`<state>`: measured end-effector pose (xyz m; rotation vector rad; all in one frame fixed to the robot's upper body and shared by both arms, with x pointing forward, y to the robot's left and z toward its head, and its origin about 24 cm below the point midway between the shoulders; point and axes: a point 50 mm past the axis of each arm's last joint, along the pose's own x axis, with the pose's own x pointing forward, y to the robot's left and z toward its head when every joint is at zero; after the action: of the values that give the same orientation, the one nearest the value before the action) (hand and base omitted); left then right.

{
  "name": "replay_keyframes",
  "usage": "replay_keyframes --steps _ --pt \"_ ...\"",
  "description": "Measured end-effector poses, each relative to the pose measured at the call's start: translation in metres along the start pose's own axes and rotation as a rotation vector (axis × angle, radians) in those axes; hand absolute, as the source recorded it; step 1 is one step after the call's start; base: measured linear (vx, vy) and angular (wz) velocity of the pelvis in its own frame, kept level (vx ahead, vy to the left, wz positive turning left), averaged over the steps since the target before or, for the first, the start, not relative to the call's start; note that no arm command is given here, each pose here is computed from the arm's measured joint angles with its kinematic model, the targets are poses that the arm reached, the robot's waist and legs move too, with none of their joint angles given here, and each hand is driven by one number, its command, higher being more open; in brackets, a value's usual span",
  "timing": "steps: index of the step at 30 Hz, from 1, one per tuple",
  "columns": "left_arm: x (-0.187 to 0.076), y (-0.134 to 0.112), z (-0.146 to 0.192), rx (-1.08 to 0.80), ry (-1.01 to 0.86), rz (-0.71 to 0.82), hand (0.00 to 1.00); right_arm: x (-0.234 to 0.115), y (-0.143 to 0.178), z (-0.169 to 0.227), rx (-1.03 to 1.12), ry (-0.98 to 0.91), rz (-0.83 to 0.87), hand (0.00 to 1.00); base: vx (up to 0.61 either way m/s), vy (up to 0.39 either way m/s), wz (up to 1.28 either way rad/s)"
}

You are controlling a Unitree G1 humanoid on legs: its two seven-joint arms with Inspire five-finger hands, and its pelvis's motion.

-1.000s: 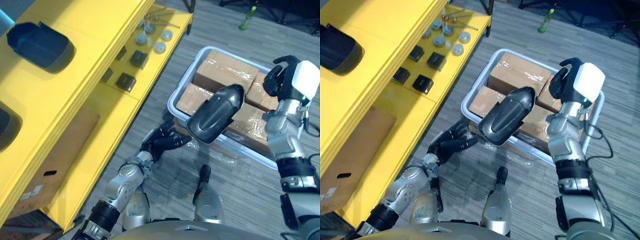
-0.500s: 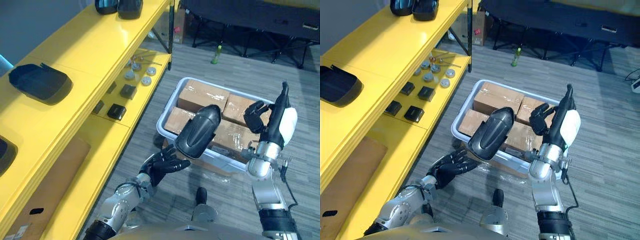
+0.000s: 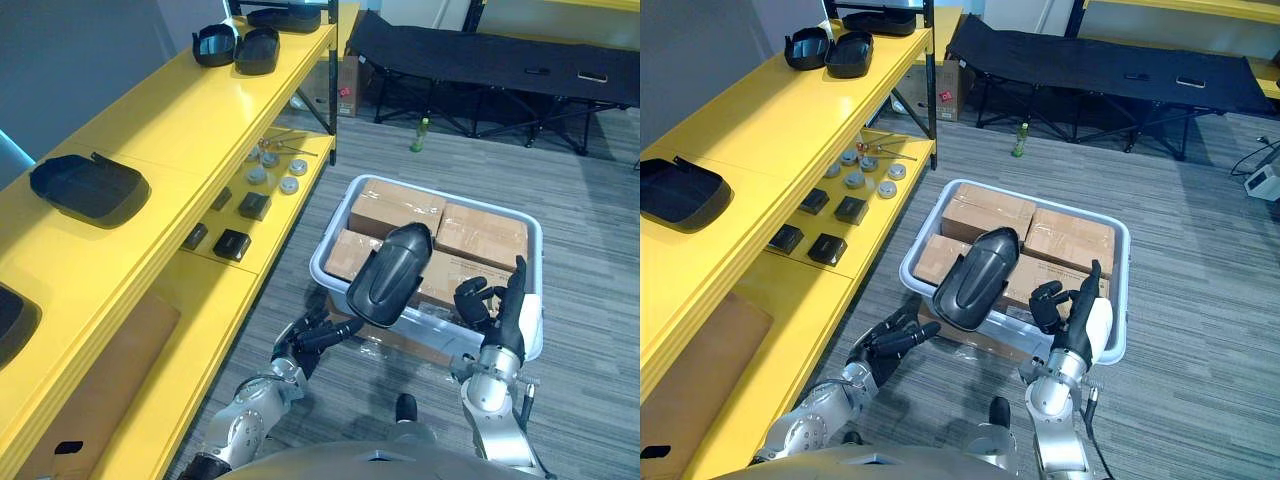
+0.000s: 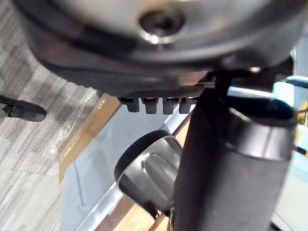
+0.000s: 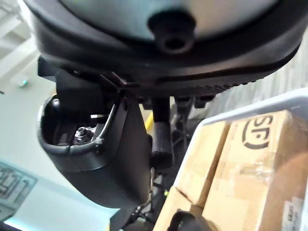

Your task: Walk over and take three plastic housings, then place them on the shelf

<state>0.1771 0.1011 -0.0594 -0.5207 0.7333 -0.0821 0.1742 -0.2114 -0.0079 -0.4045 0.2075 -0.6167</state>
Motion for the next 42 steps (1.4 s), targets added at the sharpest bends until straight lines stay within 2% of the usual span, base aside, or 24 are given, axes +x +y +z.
replay_keyframes --steps 5,10,15,20,23,29,42 --pt "0.002 0.013 0.003 -0.085 -0.027 0.11 1.0 -0.008 0.001 -0.014 0.041 0.103 0.035 1.0 0.0 0.008 -0.04" --pt "0.004 0.012 0.004 -0.131 -0.022 0.118 1.0 -0.019 0.012 -0.033 0.059 0.205 0.12 1.0 0.0 0.004 -0.02" --pt "0.009 0.01 -0.009 -0.192 0.052 0.087 1.0 -0.033 0.021 -0.042 0.056 0.258 0.169 1.0 -0.01 0.009 -0.04" --pt "0.011 -0.005 -0.015 -0.263 0.095 -0.059 1.0 -0.036 0.024 -0.042 0.056 0.258 0.184 1.0 -0.01 0.01 -0.08" --pt "0.014 -0.019 -0.014 -0.247 0.107 -0.141 1.0 -0.037 0.026 -0.041 0.062 0.257 0.192 1.0 0.0 0.005 -0.12" --pt "0.02 -0.036 -0.01 -0.188 0.122 -0.201 1.0 -0.041 0.03 -0.042 0.076 0.27 0.222 1.0 0.01 0.005 -0.1" --pt "0.035 -0.032 0.003 -0.029 0.079 -0.058 1.0 -0.043 0.038 -0.037 0.088 0.25 0.255 1.0 -0.01 -0.001 -0.06"
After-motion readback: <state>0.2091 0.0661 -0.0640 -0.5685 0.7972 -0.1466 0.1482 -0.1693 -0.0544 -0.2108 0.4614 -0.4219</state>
